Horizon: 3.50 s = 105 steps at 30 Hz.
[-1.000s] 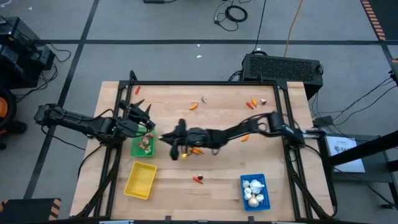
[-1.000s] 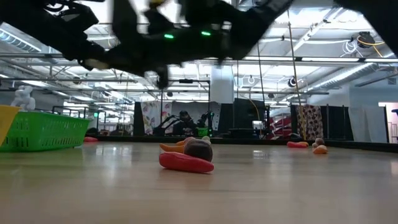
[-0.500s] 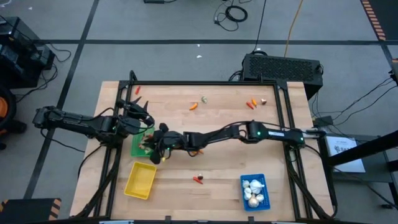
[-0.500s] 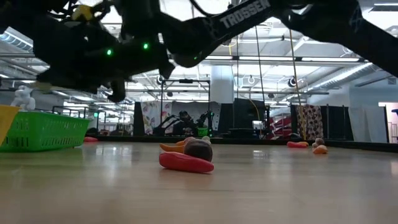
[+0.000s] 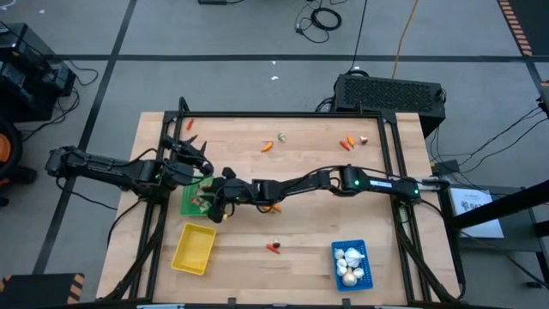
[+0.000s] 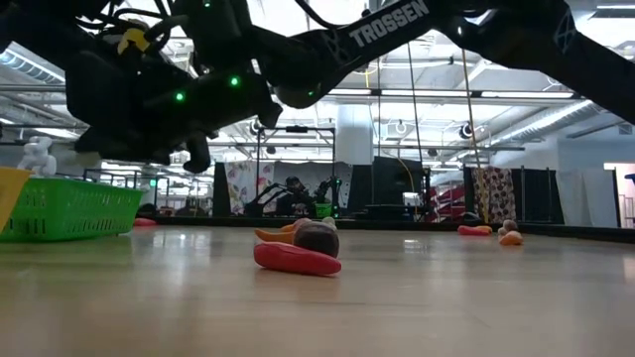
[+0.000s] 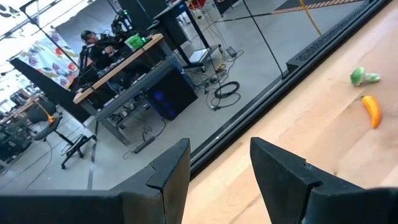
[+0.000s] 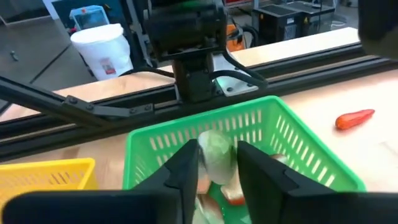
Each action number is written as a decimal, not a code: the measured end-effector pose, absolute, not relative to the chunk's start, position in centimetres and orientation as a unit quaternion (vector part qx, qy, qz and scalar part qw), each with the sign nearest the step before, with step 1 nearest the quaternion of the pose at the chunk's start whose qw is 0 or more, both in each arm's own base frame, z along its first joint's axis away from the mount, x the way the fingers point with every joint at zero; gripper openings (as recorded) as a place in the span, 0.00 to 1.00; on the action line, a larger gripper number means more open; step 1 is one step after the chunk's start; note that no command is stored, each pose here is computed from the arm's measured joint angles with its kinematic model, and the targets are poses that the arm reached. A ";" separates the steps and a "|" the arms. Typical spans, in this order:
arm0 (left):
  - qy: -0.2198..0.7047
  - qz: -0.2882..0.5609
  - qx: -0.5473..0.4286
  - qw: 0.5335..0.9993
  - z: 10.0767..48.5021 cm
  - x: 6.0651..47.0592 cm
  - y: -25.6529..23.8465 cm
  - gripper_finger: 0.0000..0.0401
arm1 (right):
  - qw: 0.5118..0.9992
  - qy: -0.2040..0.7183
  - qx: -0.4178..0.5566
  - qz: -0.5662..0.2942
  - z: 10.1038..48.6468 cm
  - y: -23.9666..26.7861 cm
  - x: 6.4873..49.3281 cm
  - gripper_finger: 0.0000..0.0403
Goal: Sort produce into baskets
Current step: Put the green mushroom into the green bin, then put the brown mushroom into the green bin
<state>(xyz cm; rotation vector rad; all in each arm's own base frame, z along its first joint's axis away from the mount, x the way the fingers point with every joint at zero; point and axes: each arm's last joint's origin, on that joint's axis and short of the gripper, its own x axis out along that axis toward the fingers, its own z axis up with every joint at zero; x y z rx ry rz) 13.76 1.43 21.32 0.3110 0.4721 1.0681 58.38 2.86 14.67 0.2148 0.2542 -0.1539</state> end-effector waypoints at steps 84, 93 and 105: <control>0.291 0.300 0.010 0.908 19.5 14.9 0.4 0.44 | 0.521 0.434 0.381 -0.629 15.1 -20.8 14.9 0.38; 0.288 0.303 0.001 0.908 19.5 14.9 0.4 0.44 | 0.512 0.434 0.384 -0.634 14.7 -20.6 14.5 0.38; 0.294 0.281 -0.009 0.914 19.5 15.0 0.3 0.44 | 0.490 0.454 0.376 -0.643 13.1 -19.6 15.5 0.31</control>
